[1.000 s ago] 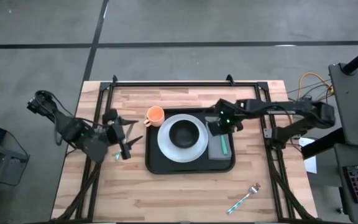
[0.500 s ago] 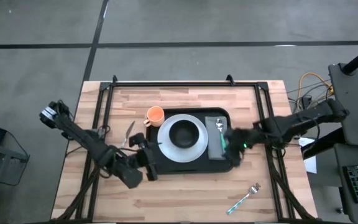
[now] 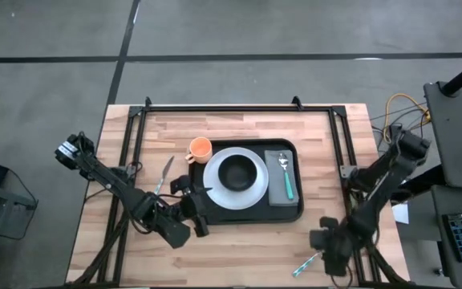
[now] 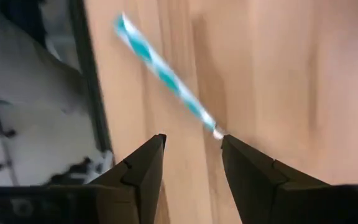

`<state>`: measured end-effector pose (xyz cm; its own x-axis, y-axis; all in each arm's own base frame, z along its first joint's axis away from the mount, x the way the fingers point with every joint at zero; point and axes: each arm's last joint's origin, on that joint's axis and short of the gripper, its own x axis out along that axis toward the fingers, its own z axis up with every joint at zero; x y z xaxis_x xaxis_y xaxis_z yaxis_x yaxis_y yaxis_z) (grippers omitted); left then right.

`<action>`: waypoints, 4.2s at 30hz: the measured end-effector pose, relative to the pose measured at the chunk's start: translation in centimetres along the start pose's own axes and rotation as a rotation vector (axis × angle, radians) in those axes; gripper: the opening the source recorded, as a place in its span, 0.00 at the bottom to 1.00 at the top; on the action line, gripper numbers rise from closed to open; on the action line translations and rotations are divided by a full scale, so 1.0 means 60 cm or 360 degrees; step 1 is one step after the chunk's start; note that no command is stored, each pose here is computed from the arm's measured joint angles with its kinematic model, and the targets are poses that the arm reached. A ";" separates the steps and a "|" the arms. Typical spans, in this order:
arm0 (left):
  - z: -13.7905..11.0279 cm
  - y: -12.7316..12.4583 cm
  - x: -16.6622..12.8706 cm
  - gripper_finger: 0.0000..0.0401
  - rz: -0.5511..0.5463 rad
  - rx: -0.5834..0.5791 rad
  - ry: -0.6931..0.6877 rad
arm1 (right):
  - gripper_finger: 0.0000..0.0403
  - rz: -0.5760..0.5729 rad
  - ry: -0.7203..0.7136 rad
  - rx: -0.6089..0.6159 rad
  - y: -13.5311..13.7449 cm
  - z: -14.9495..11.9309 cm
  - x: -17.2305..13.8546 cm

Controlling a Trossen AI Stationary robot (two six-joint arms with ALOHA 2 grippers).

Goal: Set up tray
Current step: Put the green fork on top of the grey table napkin on the black serving tray to the left side of the green spoon

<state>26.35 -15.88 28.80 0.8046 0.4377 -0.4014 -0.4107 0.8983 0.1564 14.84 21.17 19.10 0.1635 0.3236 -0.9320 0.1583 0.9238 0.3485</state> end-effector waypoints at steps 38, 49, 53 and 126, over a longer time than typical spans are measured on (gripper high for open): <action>-0.003 0.000 0.005 0.65 -0.0028 -0.0037 0.0022 | 0.46 -0.0345 0.0119 -0.1156 0.111 0.069 0.126; -0.004 -0.002 0.005 0.65 -0.0067 -0.0046 0.0044 | 0.08 -0.0357 0.0152 -0.1110 0.106 0.074 0.141; -0.003 -0.002 0.005 0.65 -0.0069 -0.0055 0.0038 | 0.06 -0.0425 0.0051 -0.1102 0.098 0.092 0.122; 0.085 0.198 -0.062 0.65 -0.1472 -0.0796 -0.0148 | 0.06 -0.2513 -0.0549 -0.2720 0.201 0.493 -0.152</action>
<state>20.66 -6.66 36.74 0.9158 -0.3890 -0.1003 0.2663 0.7748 -0.5733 44.05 23.32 34.74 0.8960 -0.4007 -0.1914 -0.3370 -0.3326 -0.8808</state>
